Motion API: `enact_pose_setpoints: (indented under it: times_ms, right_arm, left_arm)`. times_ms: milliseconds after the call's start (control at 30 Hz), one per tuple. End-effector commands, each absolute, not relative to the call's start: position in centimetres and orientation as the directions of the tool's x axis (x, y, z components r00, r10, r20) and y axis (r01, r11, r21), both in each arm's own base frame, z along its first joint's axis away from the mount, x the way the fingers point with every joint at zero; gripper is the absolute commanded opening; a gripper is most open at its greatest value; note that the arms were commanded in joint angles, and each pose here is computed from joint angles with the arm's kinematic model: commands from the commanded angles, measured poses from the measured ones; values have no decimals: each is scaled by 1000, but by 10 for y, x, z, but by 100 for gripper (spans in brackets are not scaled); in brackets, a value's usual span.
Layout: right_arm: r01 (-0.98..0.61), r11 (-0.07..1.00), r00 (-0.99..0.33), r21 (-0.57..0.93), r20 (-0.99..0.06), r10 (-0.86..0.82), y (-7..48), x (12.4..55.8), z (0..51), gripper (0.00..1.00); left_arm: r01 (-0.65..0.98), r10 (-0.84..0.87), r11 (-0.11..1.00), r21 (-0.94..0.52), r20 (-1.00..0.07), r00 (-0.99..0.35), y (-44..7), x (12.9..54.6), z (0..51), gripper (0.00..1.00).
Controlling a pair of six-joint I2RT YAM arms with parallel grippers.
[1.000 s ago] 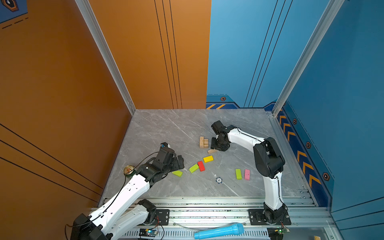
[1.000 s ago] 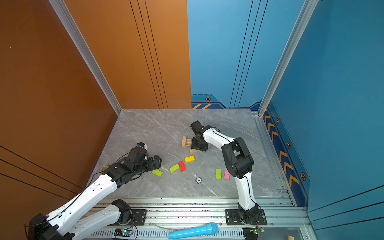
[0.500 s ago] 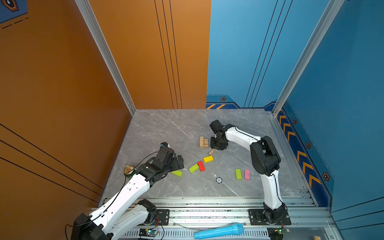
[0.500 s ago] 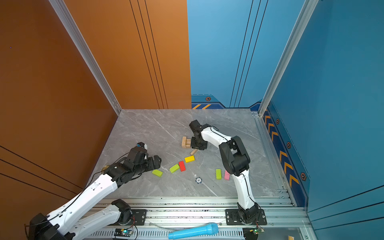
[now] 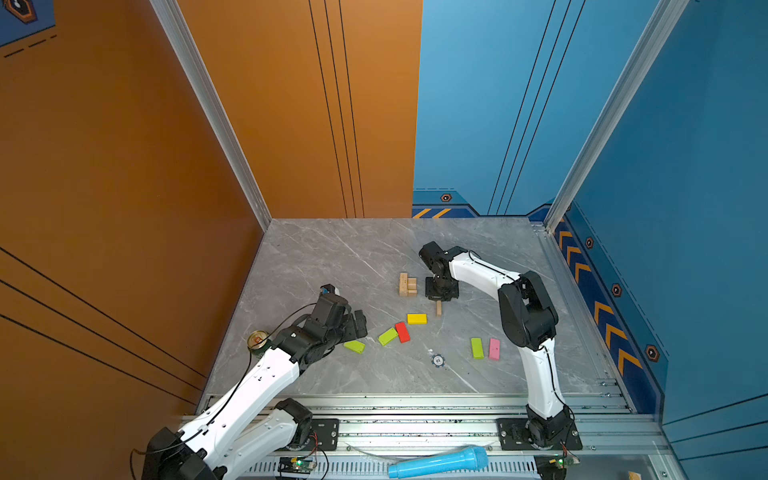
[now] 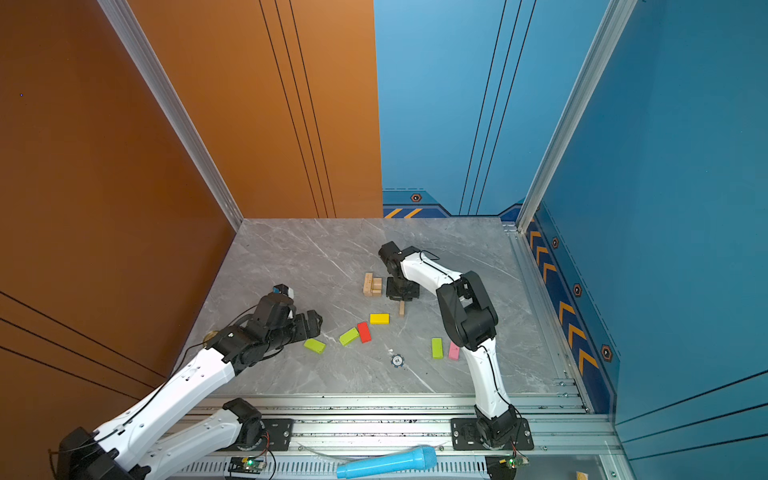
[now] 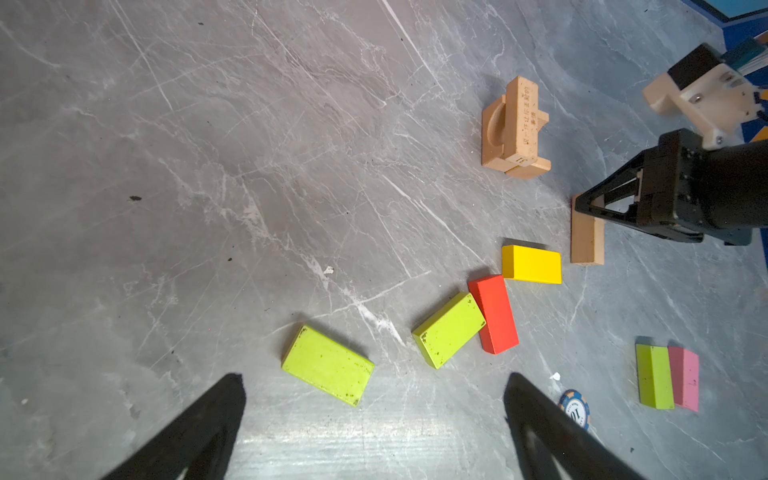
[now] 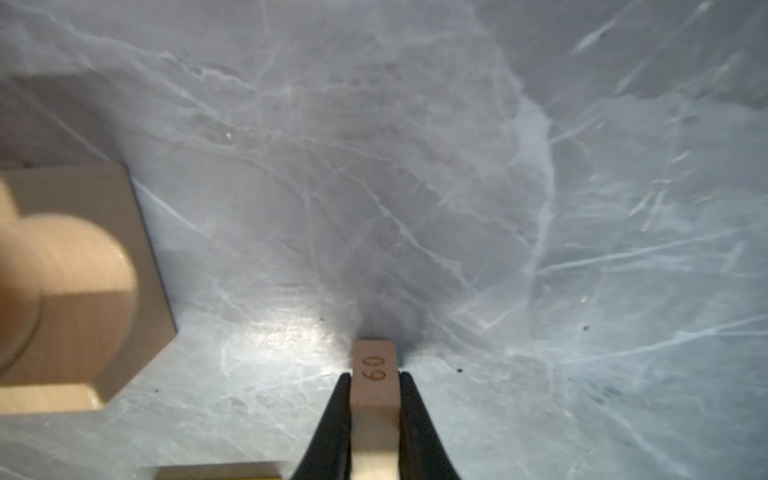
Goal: Build the wood block tower
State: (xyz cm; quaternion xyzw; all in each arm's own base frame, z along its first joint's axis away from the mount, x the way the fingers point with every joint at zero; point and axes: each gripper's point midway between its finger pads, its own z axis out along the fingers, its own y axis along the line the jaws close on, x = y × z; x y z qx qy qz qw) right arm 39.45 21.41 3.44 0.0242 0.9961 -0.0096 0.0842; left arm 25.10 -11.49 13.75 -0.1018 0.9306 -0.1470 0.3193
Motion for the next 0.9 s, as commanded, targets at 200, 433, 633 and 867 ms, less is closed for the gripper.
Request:
enact_pose_setpoints:
  times_ms: [200,433,633,867]
  right_arm:
    - [-70,906,-961,-417,-215,-173,176,401,72,14]
    - [-148,764,-955,-628,-111,-276,163,397,54,16]
    - [-159,750,-956,-642,-91,-280,164,397,42,17]
    - [-161,768,-956,-621,-95,-277,172,394,36,24]
  left_arm:
    - [-82,-290,929,-360,-574,-766,-116,252,143,99]
    - [-82,-293,928,-364,-574,-765,-116,252,144,99]
    - [-79,-291,927,-366,-572,-767,-117,250,145,99]
    - [-73,-282,930,-361,-569,-773,-119,251,144,99]
